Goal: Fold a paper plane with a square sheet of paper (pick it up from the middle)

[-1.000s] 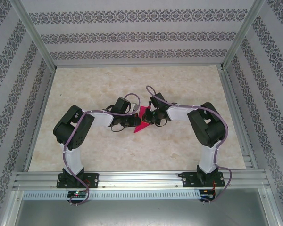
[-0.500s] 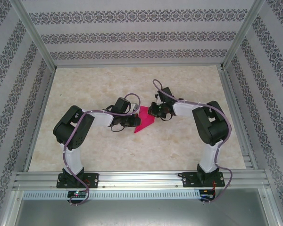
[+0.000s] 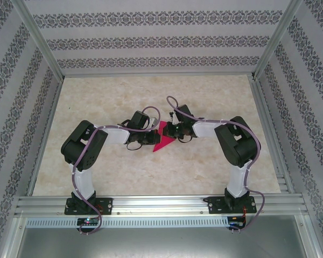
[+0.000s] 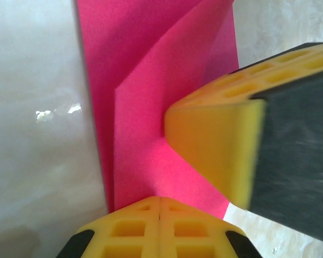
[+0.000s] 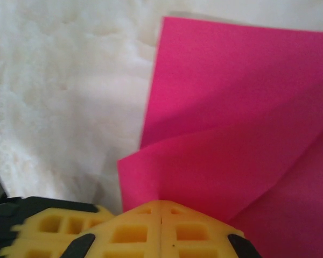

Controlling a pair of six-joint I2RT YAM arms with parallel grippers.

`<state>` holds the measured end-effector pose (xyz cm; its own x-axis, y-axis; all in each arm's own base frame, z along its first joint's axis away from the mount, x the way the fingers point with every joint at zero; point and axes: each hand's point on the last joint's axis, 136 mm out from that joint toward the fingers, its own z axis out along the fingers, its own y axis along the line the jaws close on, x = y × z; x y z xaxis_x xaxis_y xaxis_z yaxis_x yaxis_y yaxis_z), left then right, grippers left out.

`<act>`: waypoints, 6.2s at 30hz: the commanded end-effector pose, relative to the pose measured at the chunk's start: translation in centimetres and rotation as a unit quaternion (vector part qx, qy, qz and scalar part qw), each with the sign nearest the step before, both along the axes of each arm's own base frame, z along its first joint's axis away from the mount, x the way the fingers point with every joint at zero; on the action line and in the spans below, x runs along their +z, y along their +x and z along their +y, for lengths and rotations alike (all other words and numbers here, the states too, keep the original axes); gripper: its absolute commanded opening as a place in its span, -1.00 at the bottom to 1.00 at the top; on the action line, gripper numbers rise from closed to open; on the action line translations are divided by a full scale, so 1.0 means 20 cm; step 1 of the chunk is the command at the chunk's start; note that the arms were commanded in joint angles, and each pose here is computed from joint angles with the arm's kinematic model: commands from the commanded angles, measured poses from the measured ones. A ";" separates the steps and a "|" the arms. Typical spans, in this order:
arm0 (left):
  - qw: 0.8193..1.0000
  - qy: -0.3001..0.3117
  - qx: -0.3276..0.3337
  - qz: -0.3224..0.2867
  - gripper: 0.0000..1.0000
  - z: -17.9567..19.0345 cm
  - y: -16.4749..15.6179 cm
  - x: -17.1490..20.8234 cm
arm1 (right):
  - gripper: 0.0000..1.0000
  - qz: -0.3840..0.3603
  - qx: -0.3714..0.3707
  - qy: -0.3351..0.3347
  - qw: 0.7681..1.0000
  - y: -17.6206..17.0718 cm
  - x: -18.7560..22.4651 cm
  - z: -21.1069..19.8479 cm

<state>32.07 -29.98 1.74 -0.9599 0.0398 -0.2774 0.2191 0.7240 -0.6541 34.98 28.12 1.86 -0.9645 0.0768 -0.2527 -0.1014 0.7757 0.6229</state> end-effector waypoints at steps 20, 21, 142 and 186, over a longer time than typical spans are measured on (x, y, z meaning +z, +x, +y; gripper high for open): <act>0.985 0.126 0.000 0.115 -1.00 0.24 -0.28 -0.36 | -0.92 -0.011 -0.132 -0.028 0.991 0.51 -0.04 -0.46; 0.985 0.126 0.000 0.115 -1.00 0.24 -0.28 -0.35 | -0.92 -0.017 -0.131 -0.026 0.991 0.52 -0.01 -0.46; 0.997 -0.028 -0.024 -0.065 -0.58 0.02 -0.13 0.44 | -0.97 0.139 -0.101 -0.082 0.982 -0.18 -0.44 -0.24; 0.986 0.099 -0.121 0.064 -0.78 0.15 -0.51 0.04 | -0.98 0.176 -0.098 -0.108 0.973 -0.24 -0.54 -0.26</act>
